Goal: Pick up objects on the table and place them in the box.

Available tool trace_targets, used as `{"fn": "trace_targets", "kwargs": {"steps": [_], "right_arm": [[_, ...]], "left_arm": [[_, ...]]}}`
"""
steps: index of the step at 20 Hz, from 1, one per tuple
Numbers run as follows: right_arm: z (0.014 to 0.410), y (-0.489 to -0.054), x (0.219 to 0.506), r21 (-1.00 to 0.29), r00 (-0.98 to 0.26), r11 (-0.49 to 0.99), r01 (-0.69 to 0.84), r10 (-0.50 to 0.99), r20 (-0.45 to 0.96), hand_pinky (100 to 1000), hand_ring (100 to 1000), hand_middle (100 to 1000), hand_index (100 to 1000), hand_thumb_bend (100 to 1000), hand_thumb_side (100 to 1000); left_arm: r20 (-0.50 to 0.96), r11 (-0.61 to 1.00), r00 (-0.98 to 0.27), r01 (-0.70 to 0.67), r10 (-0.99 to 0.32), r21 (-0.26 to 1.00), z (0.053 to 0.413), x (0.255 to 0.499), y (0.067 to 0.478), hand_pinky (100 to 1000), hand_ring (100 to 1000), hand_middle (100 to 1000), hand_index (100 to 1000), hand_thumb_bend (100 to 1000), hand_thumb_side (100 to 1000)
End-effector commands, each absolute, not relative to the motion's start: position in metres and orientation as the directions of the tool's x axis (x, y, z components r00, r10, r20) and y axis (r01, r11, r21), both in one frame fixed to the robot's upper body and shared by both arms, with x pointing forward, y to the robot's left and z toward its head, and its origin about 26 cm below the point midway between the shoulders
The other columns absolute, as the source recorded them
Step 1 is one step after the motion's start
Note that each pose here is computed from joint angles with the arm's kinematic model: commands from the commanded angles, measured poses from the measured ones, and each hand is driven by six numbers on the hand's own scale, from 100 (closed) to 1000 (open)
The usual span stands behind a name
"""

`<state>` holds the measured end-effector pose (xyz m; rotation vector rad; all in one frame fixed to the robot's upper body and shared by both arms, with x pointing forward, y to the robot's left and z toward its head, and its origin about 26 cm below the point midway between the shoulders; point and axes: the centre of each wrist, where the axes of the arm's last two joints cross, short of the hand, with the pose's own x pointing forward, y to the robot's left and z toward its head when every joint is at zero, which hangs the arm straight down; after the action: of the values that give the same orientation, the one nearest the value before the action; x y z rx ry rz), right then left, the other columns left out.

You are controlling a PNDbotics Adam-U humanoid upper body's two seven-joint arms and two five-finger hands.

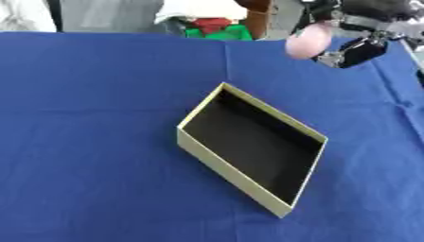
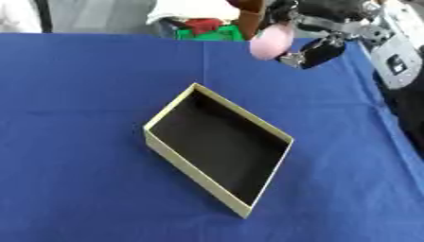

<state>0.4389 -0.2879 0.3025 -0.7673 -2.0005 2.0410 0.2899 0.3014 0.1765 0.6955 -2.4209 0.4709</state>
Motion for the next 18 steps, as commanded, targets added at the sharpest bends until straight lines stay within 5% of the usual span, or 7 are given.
{"fn": "trace_targets", "kwargs": {"steps": [1,18], "right_arm": [[0.313,-0.271,0.439,-0.959,-0.901,-0.149,0.242,0.333,-0.279,558,642,627,769,100,127],[0.280,-0.227,0.447,-0.970,-0.970,-0.181,0.160,0.153,-0.189,578,656,616,749,100,198]], "left_arm": [[0.587,0.811,-0.718,-0.560,-0.374,-0.169,0.183,0.288,0.301,740,604,691,680,548,935],[0.593,0.809,-0.712,-0.564,-0.376,-0.163,0.181,0.287,0.302,739,604,690,681,550,932]]}}
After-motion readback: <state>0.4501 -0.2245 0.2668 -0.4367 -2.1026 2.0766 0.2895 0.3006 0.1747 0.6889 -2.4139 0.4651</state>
